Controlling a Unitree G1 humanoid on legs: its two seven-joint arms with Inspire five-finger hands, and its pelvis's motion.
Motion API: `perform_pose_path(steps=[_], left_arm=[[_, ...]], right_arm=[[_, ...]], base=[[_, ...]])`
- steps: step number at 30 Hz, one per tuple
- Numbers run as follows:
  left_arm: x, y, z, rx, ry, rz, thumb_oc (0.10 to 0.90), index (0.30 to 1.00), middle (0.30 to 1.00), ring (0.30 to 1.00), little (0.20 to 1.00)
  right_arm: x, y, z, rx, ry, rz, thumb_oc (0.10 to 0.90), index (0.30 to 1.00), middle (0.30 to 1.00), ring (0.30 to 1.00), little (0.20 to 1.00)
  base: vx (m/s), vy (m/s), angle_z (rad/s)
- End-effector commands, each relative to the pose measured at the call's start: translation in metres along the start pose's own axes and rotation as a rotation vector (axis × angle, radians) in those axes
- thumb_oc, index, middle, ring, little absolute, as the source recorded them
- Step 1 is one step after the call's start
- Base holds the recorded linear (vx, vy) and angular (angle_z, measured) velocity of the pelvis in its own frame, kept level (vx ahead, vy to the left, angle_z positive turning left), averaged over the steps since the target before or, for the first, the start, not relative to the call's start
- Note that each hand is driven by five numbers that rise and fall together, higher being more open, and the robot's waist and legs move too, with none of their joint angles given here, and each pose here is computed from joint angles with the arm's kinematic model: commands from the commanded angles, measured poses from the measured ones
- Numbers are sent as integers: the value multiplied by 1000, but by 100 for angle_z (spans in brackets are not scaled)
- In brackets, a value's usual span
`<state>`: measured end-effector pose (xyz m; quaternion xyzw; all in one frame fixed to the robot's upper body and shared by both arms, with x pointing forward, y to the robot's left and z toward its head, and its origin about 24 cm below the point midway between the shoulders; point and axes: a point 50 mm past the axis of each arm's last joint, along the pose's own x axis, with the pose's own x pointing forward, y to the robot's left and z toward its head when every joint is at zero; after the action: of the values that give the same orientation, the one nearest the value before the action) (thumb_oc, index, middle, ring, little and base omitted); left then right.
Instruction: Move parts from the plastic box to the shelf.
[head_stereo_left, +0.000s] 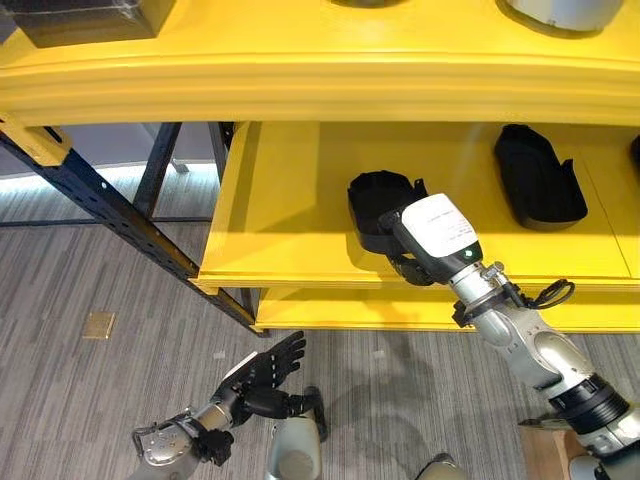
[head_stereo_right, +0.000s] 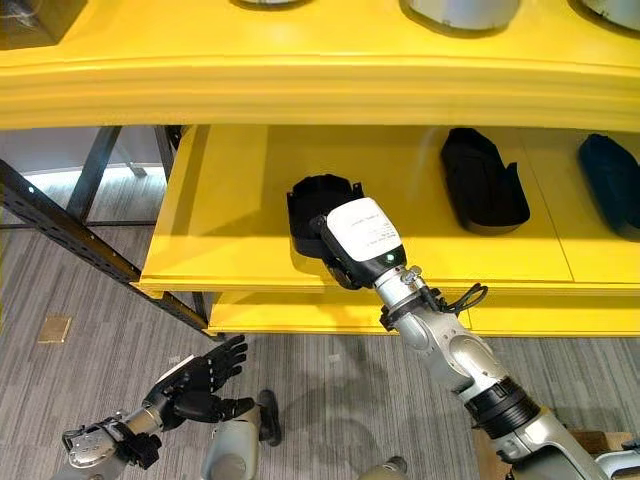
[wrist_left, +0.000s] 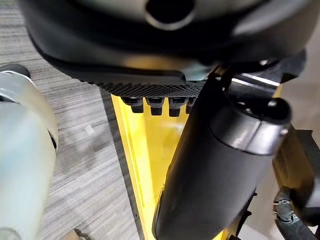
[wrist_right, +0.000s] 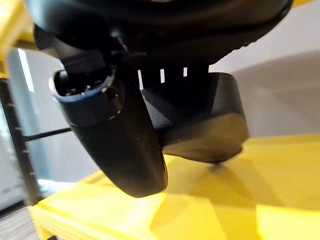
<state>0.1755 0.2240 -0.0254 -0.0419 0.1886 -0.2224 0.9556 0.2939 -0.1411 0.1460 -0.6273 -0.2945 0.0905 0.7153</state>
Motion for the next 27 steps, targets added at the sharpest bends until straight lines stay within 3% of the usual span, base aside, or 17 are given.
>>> perform_pose_path(steps=[1, 10, 27], left_arm=[[12, -15, 25, 35, -136, -88, 900, 1000, 1000, 1000, 1000], [21, -19, 40, 41, -186, -111, 900, 1000, 1000, 1000, 1000], [17, -23, 53, 17, -158, -173, 900, 1000, 1000, 1000, 1000]], right_arm=[[38, -70, 11, -42, -87, -300, 400, 300, 300, 300, 300], [13, -37, -4, -68, -88, -281, 400, 300, 300, 300, 300], [14, -36, -31, -119, 38, -203, 400, 300, 300, 300, 300]], base=[[111, -68, -17], [100, -185, 22], [96, -36, 16]])
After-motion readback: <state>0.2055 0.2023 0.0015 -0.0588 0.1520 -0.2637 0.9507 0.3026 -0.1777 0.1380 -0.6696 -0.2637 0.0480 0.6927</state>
